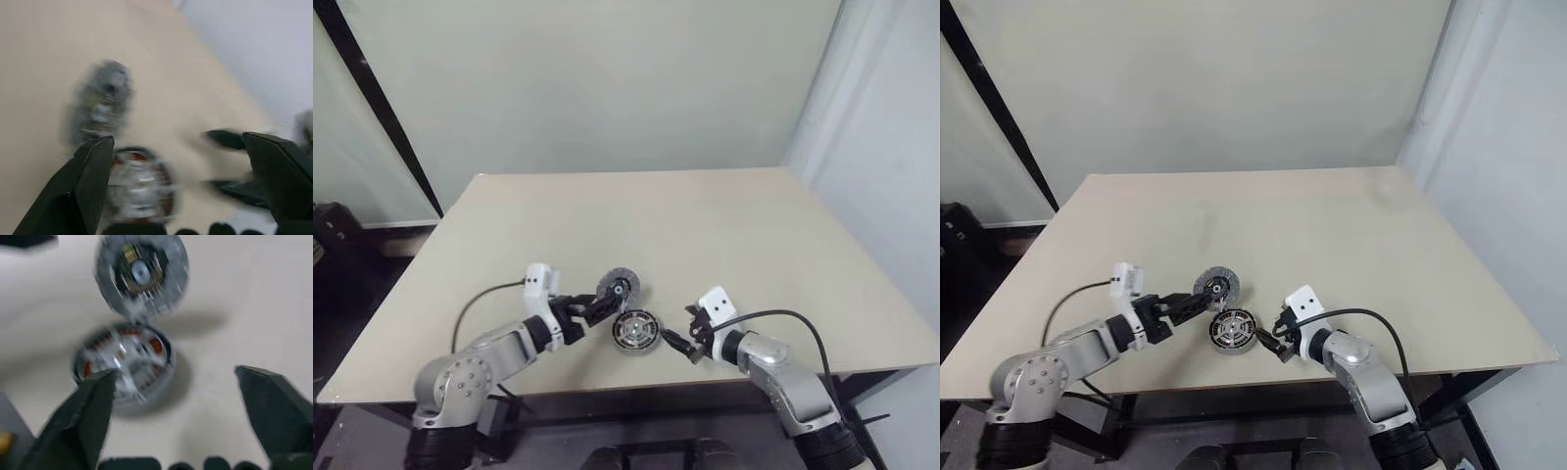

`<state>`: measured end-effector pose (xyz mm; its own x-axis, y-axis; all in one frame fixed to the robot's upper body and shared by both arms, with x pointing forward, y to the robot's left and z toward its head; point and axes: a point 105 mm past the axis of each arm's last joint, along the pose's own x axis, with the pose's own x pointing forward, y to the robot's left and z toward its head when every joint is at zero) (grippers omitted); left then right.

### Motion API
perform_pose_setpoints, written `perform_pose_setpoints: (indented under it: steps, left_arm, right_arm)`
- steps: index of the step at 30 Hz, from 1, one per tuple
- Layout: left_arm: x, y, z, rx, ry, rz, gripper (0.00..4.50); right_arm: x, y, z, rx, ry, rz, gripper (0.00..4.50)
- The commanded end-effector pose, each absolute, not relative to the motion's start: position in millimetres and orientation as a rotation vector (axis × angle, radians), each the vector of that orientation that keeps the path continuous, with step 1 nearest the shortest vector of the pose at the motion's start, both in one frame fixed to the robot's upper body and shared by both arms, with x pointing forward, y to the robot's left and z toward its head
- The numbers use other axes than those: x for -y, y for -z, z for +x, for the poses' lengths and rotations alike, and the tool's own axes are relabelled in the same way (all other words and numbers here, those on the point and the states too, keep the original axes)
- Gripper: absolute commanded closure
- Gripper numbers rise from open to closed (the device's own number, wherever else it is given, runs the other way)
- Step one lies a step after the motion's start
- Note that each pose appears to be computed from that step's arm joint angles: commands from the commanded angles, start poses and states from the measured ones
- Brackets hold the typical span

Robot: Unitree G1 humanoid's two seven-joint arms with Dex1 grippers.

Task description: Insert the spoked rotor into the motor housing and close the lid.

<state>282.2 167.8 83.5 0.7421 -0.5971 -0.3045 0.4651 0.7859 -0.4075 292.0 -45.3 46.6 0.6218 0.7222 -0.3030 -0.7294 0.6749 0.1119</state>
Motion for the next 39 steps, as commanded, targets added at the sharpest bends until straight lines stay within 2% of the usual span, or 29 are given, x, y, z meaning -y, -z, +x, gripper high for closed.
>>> perform_pose_setpoints:
  steps: [1, 5, 9, 13, 21, 24, 26, 31, 35, 39]
  left_arm:
    - [-180.5, -93.3, 285.8, -0.364, 0.58, -0.265, 0.0]
    - [-185.2, -97.5, 288.0, -0.341, 0.56, -0.296, 0.0]
    - [-181.8, -98.4, 287.5, -0.338, 0.566, -0.294, 0.0]
    - [-180.4, -98.3, 287.3, -0.336, 0.568, -0.293, 0.0]
    - [-178.0, -94.5, 286.1, -0.371, 0.574, -0.322, 0.0]
    - [-175.8, -95.0, 287.1, -0.394, 0.573, -0.373, 0.66]
    - [-175.1, -96.0, 287.9, -0.399, 0.57, -0.389, 1.32]
    - [-174.5, -94.6, 291.4, -0.41, 0.548, -0.402, 3.04]
    - [-173.1, -93.3, 294.3, -0.426, 0.525, -0.423, 4.47]
    - [-170.9, -91.2, 295.9, -0.449, 0.512, -0.436, 4.47]
  right_arm:
    - [21.5, -62.1, 297.6, -0.276, -0.886, -0.029, 1.64]
    - [6.6, -40.8, 301.1, -0.329, -0.905, -0.064, 3.05]
    - [3.7, -6.8, 296.2, -0.415, -0.932, -0.152, 4.48]
    - [6.5, 10.0, 290.8, -0.453, -0.953, -0.191, 4.48]
    - [3.0, -32.7, 300.8, -0.312, -0.967, -0.179, 4.48]
    - [4.7, -50.2, 296.1, -0.275, -1.021, -0.275, 3.56]
    - [8.4, -56.2, 293.4, -0.27, -1.04, -0.343, 2.9]
    - [19.2, -63.0, 283.5, -0.292, -1.092, -0.524, 2.89]
    - [27.2, -54.7, 271.1, -0.33, -1.181, -0.755, 2.89]
    - [28.7, -51.2, 264.0, -0.363, -1.252, -0.88, 2.89]
